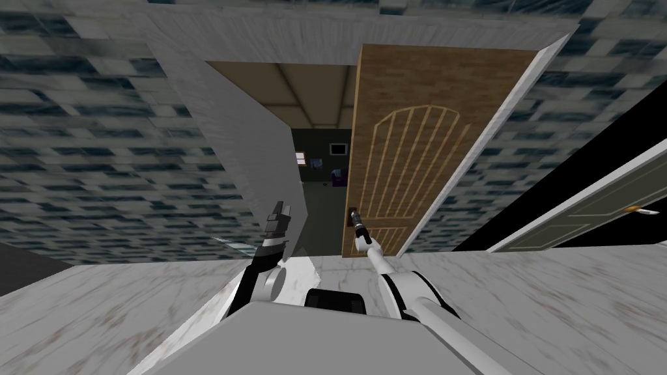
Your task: Push the door open
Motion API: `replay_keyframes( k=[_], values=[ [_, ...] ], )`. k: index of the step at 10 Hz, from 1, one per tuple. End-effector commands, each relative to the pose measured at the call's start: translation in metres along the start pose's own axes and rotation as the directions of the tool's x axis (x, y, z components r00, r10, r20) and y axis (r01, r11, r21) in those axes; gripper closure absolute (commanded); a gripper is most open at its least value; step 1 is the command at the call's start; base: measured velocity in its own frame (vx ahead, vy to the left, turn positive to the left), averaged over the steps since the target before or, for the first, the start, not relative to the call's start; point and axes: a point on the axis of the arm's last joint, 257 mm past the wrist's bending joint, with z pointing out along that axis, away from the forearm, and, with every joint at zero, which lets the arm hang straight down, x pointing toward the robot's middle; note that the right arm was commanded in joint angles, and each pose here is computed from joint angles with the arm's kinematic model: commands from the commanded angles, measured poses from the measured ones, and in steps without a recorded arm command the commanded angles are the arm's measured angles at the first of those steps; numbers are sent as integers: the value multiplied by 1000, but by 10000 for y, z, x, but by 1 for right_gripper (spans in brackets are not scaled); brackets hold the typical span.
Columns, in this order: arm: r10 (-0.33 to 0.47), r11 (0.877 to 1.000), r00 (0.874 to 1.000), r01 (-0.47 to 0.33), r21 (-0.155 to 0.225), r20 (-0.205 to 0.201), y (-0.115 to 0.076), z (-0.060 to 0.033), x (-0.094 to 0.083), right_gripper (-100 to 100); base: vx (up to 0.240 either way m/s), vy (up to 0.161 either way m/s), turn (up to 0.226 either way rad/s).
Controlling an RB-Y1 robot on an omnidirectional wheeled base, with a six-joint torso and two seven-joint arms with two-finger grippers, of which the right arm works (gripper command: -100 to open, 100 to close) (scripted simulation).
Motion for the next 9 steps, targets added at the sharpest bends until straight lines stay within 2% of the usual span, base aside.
replay_keyframes(
  k=[1,2,3,5,6,7,9],
  values=[
    [2,1000,1000,-2,9,1,-53,-28,2,100,0,0,0],
    [2,1000,1000,-2,9,1,-53,-28,2,100,0,0,0],
    [-2,1000,1000,2,1,13,-5,-4,-87,100,91,54,-19],
    [-2,1000,1000,2,1,13,-5,-4,-87,100,83,26,-15],
    [-4,1000,1000,4,2,29,-10,-9,-189,100,120,39,-12],
    [-4,1000,999,4,2,34,-12,-11,-219,100,143,80,-32],
    [-4,1000,999,4,2,34,-12,-11,-219,100,83,28,-6]
  ],
)
